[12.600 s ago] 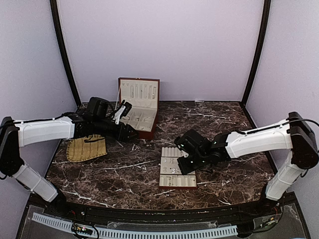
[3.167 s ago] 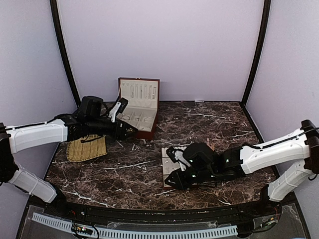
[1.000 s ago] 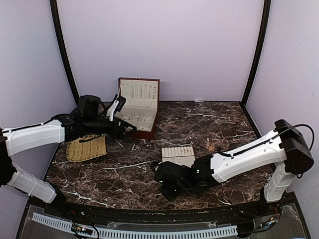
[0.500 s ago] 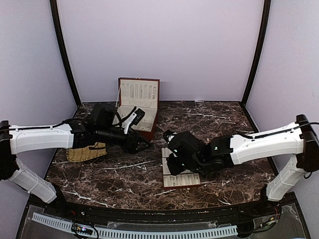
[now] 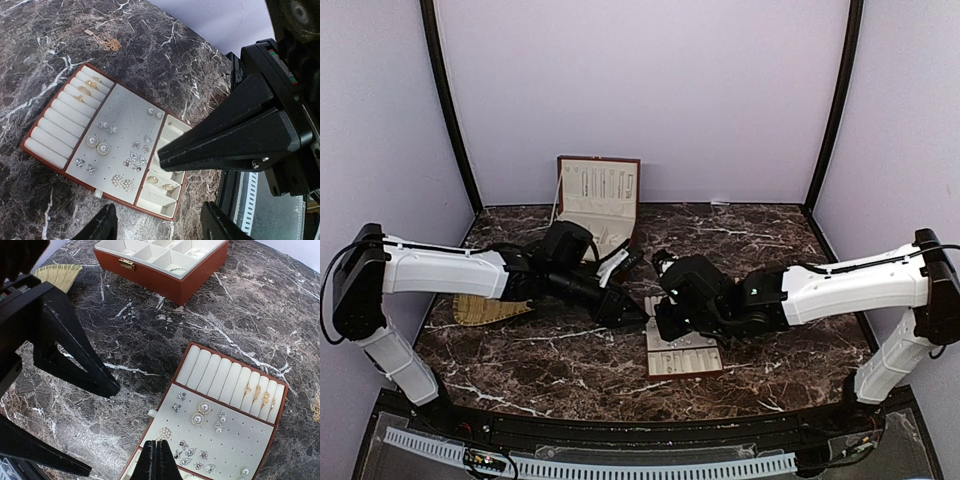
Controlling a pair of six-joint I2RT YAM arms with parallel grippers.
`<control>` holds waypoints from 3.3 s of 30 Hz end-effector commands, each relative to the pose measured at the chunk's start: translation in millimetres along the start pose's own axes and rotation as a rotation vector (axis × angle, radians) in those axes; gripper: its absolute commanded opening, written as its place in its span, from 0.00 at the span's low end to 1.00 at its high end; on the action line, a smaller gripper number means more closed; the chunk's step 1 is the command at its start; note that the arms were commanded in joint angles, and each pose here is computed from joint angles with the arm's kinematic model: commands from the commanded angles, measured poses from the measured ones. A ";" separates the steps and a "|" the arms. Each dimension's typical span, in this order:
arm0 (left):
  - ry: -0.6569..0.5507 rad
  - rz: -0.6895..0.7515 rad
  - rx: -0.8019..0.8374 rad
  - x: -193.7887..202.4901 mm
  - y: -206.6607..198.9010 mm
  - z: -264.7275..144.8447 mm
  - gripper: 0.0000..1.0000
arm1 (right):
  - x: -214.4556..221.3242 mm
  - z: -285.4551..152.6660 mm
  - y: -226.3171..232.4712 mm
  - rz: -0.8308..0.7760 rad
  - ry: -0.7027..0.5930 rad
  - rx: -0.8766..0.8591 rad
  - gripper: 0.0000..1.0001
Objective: Organize the mixed jewelry
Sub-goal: Pass from the right arm to the left, then pass from the left arm to the right
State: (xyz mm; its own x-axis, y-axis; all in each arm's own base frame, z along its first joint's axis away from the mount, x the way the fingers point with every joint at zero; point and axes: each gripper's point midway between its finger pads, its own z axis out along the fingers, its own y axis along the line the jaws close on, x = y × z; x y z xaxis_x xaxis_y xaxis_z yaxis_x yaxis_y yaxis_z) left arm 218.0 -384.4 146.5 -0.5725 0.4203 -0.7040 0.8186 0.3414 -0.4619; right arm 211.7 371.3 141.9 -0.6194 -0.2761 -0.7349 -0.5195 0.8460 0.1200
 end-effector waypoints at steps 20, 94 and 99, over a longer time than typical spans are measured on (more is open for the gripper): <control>-0.016 -0.050 0.100 -8.9 -13.4 19.0 0.44 | -24.3 -1.4 18.1 0.021 -0.064 -0.068 0.00; -0.252 0.204 0.352 -34.1 -85.6 -41.5 0.00 | -47.1 -87.8 44.6 0.309 -0.226 -0.787 0.18; -0.254 0.206 0.354 -33.9 -86.3 -42.3 0.00 | -45.5 -82.5 45.6 0.309 -0.212 -0.781 0.15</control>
State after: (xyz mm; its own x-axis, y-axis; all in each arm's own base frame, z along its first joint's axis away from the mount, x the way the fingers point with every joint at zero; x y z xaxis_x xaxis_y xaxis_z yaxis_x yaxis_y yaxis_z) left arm 172.8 -396.0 217.0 -0.4474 0.2469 -0.8596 0.8858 -0.0106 -0.4640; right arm 164.9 381.3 230.6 -0.7259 0.0579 -0.6854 -0.6379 0.3160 0.7023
